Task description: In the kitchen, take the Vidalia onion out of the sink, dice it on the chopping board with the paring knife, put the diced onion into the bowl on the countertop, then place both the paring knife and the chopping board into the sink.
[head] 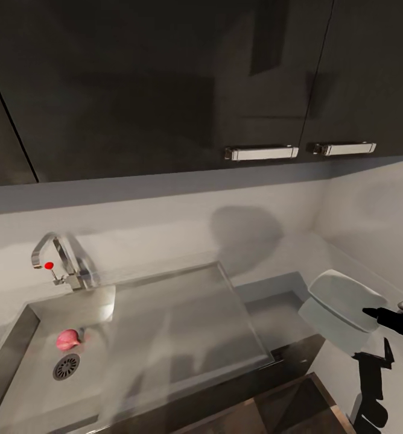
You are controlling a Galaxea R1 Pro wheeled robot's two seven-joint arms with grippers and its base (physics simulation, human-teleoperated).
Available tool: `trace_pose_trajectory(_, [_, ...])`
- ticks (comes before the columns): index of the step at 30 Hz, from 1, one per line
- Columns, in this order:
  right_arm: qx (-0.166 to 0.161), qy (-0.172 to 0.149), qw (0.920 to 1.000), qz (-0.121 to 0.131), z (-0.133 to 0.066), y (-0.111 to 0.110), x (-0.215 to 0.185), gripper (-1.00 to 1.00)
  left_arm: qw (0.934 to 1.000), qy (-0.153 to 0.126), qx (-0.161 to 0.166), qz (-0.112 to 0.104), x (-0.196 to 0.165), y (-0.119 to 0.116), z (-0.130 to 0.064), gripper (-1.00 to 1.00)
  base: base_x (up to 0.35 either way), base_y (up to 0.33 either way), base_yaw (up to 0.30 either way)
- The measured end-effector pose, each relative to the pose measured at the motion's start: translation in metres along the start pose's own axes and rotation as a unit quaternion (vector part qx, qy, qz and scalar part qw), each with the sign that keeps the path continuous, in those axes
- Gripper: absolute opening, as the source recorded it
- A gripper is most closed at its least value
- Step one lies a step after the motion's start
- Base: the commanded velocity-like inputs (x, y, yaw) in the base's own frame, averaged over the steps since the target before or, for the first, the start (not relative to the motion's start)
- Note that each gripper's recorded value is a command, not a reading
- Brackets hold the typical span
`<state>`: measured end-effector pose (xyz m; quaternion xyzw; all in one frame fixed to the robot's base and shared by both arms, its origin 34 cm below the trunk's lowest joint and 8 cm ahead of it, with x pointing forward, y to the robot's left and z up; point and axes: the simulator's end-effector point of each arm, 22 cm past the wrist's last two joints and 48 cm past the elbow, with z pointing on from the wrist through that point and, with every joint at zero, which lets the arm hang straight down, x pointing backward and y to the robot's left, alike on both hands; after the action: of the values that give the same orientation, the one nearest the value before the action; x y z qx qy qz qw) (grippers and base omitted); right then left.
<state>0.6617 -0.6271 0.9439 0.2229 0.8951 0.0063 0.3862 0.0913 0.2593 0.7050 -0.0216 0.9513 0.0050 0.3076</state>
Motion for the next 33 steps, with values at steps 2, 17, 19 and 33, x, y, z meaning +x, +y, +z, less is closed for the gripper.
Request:
trace_pose_trajectory(2, [0.0, 0.0, 1.0, 0.0, 0.0, 0.0, 0.0, -1.0, 1.0, 0.0, 0.0, 0.0, 0.0, 0.0, 0.0, 1.0, 0.0, 0.0, 0.0])
trace_pose_trajectory(17, [-0.002, -0.003, 1.0, 0.005, 0.0, 0.001, -0.001, -1.0, 1.0, 0.0, 0.0, 0.0, 0.0, 0.0, 0.0, 1.0, 0.0, 0.0, 0.0])
trace_pose_trajectory(19, [-0.002, -0.003, 1.0, 0.004, 0.0, 0.001, -0.001, -1.0, 1.0, 0.0, 0.0, 0.0, 0.0, 0.0, 0.0, 1.0, 0.0, 0.0, 0.0])
trace_pose_trajectory(33, [-0.009, -0.017, 0.9997, 0.015, -0.006, 0.006, -0.013, -1.0, 1.0, -0.007, 0.0, 0.0, -0.003, 0.0, 0.003, 1.0, 0.0, 0.0, 0.0])
